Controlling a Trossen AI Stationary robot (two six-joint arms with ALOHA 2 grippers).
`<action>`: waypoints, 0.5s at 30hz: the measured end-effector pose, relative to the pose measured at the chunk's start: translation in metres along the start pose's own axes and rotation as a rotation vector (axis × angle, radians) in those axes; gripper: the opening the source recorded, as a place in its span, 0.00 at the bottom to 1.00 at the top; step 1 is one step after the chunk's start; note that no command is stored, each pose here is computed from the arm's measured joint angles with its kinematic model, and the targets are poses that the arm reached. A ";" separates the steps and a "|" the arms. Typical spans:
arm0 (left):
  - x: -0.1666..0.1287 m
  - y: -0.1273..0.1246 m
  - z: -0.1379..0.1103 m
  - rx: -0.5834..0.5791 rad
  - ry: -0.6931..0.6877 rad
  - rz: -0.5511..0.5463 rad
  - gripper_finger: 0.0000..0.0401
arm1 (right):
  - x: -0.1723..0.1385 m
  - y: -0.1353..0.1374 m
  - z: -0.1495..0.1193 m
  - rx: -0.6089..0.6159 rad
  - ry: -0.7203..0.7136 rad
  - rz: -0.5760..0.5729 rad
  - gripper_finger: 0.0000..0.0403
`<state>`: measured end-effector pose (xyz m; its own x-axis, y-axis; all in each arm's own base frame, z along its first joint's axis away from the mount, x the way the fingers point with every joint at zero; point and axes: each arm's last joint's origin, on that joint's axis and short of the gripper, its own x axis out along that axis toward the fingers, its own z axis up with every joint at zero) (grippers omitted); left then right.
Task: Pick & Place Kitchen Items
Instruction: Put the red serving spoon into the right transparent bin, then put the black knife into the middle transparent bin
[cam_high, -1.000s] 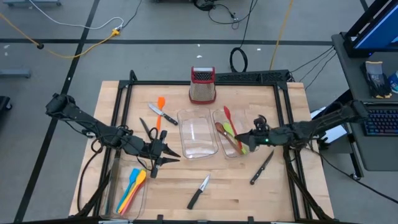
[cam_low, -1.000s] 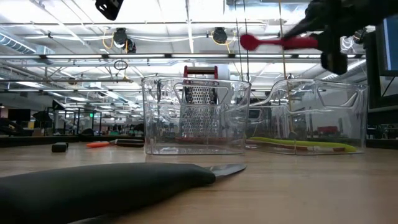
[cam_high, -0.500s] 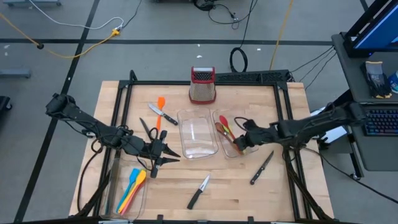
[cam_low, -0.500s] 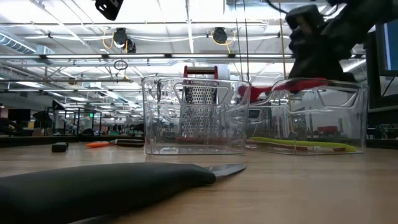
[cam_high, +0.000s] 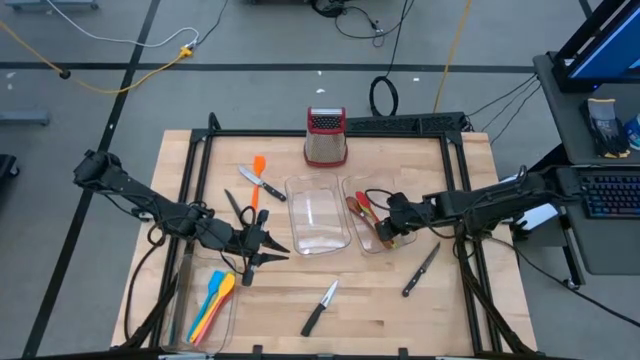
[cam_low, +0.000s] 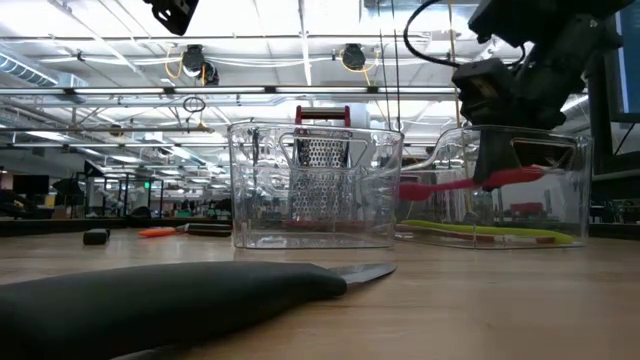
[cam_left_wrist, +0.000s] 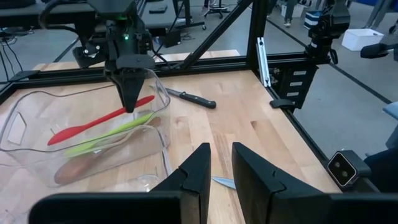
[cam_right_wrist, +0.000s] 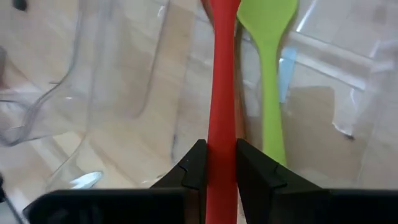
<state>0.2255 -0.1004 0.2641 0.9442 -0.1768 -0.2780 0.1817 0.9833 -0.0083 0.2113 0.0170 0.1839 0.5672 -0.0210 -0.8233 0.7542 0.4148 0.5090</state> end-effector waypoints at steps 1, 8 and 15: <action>0.000 0.000 0.000 0.000 0.000 0.000 0.16 | 0.001 0.000 0.000 0.001 0.000 -0.005 0.12; 0.000 0.000 0.000 0.000 0.002 0.001 0.16 | 0.003 -0.002 0.003 0.041 -0.007 -0.013 0.33; 0.000 0.000 -0.003 0.001 0.027 0.002 0.16 | -0.001 0.006 0.007 0.020 -0.041 0.078 0.41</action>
<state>0.2248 -0.1000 0.2615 0.9369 -0.1732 -0.3037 0.1797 0.9837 -0.0068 0.2176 0.0136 0.1897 0.6373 -0.0270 -0.7702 0.7135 0.3985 0.5764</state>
